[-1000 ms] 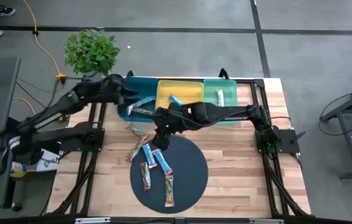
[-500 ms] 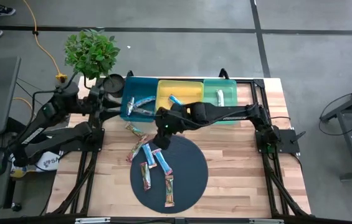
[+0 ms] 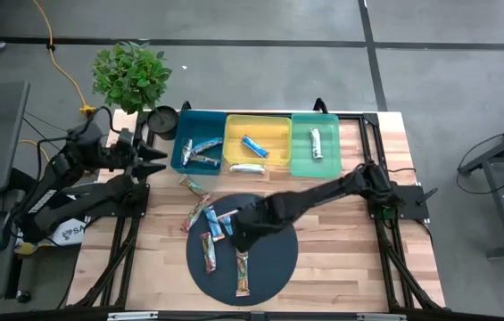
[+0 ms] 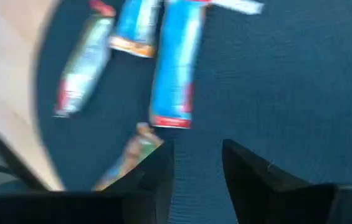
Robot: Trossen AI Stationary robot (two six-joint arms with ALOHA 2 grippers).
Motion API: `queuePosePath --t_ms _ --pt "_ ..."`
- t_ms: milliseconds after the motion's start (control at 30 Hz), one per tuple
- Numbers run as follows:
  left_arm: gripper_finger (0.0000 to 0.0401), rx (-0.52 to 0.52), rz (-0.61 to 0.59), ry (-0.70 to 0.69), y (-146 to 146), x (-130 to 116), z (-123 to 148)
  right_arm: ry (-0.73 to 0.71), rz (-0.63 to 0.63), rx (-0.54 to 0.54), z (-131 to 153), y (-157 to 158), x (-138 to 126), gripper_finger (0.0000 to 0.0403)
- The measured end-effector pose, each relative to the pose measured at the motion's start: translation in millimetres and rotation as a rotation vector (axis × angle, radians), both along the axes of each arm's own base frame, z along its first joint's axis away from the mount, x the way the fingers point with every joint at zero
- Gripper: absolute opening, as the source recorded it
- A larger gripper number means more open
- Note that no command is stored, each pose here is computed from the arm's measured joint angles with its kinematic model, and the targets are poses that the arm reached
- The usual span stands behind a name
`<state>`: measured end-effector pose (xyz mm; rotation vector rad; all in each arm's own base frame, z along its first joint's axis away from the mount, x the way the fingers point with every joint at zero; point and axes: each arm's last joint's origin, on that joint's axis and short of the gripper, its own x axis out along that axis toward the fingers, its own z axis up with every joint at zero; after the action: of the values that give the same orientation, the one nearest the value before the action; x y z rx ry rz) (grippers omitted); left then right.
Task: Pick and place Granola Bars by type
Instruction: Put the red granola bar into the yellow bin
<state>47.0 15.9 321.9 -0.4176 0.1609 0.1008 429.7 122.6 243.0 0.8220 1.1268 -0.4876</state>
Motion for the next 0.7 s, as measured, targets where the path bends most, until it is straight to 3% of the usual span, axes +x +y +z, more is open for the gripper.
queuePosePath --t_ms 133,267,467,700 --pt "0.0218 0.012 -0.014 0.012 0 0 -1 -0.133 -0.006 0.03 -10 14 8 0.0119" --pt "0.0218 0.021 -0.024 0.013 -1 0 -2 -0.25 0.04 0.032 -18 9 18 0.0119" --pt "0.0218 0.019 -0.04 0.011 -1 0 -1 -0.266 0.141 0.057 -38 -9 21 0.0134" --pt "0.0218 0.013 -0.06 0.008 -2 0 -2 -0.261 0.18 0.118 -50 -26 23 0.0196"
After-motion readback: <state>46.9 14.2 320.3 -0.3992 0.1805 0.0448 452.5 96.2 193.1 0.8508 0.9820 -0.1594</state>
